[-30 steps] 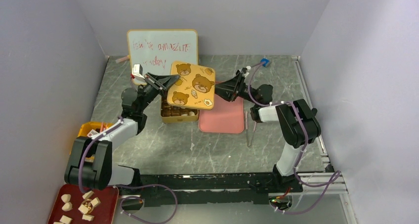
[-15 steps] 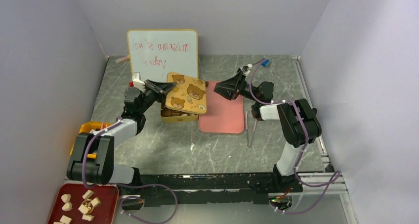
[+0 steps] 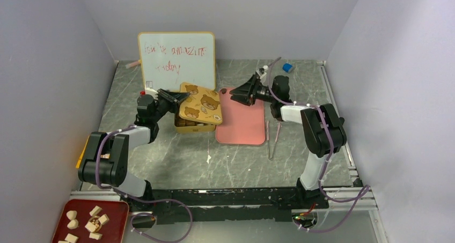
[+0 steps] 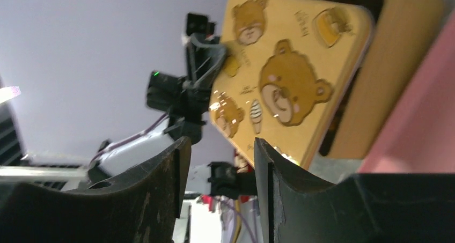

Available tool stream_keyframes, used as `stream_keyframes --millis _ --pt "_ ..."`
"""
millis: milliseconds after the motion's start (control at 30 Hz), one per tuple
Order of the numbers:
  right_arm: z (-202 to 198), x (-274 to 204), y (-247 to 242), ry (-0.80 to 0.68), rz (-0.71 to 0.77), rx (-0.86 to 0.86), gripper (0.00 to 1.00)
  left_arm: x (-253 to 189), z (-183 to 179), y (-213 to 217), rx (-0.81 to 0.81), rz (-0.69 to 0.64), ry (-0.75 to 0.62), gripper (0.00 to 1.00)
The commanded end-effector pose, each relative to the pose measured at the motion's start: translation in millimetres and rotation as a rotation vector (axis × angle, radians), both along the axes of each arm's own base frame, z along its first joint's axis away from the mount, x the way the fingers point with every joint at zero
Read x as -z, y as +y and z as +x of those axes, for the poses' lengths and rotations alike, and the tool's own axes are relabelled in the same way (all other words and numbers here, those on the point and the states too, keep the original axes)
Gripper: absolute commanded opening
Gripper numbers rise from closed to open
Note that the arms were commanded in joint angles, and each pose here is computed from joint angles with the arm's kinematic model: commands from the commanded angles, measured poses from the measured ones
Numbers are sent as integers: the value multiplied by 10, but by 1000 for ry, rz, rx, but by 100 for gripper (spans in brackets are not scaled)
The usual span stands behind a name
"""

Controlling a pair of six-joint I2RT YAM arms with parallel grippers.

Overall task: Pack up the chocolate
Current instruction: Close the box lid on the packing box.

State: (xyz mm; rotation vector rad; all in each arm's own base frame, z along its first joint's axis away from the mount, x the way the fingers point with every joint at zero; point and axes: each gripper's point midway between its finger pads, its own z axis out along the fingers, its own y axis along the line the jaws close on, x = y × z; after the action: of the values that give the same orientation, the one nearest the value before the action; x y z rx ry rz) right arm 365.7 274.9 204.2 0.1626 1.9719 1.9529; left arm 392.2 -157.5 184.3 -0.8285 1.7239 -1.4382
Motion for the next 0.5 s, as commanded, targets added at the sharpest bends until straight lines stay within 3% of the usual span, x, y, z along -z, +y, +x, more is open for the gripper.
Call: stream_keyframes --millis 0,67,267,467 --pt "198 263 -2 -96 -307 29 50 -285 139 51 -3 35 -135 5" --pt "258 461 -23 -71 -447 40 47 -255 159 75 -6 50 -137 5" --pt "396 842 -34 -48 -703 29 24 -194 187 102 0 80 -146 5" --pt "423 1185 -8 -48 -912 -3 12 -148 203 110 14 104 -150 5"
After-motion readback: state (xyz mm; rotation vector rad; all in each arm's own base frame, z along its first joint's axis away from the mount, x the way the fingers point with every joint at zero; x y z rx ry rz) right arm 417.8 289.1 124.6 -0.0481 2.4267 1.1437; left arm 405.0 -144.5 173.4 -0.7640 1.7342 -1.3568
